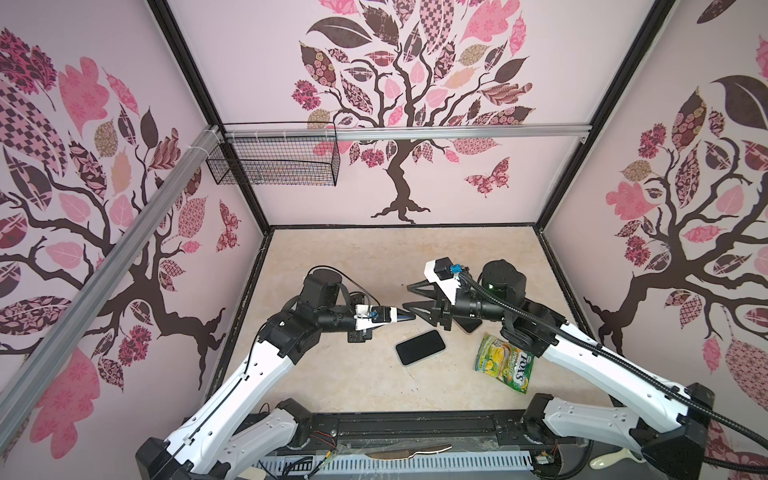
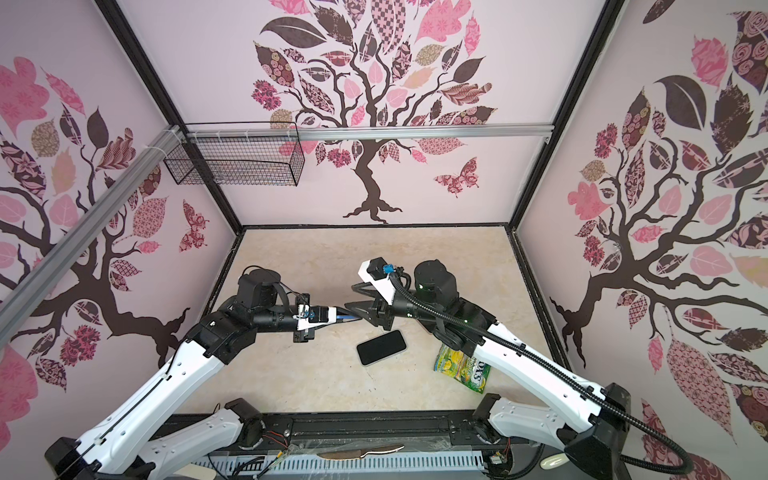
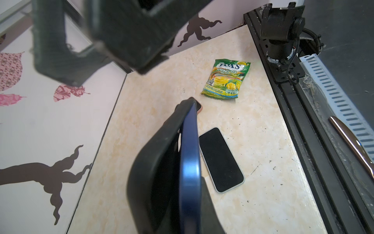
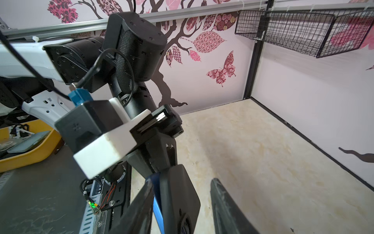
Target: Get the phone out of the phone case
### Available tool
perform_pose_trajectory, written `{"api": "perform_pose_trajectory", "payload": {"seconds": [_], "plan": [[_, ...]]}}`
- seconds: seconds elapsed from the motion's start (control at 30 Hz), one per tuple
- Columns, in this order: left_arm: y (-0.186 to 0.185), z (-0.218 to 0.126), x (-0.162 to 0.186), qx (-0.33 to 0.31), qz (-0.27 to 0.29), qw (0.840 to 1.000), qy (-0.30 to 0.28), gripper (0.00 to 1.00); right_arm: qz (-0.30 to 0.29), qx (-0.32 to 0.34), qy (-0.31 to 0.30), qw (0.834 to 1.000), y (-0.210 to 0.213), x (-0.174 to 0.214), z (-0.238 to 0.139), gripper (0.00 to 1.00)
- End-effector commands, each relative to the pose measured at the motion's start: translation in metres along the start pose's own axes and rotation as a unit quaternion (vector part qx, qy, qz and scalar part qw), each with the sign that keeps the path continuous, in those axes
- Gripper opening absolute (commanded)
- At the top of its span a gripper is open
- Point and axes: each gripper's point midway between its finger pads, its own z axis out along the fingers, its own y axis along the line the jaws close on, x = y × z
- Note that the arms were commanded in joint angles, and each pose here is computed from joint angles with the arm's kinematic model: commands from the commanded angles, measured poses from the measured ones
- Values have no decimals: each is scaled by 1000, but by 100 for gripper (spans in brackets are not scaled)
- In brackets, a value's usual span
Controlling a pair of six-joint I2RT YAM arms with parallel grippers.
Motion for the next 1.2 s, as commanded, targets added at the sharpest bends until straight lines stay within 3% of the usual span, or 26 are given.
{"api": "perform_pose_trajectory", "payload": {"seconds": [0.0,0.47,0.83,1.17], "plan": [[15,-11,-27,-22,42,999,-25,0,14,-23,4,1000,8,-8,8,47],[14,-10,-28,-20,41,999,-28,0,22,-27,50,998,5,13,26,42],[14,-11,-30,-22,43,998,-30,0,1,72,107,992,-29,39,24,37],[14,-12,-30,-25,42,998,-32,0,-6,-28,123,992,5,45,25,22]]}}
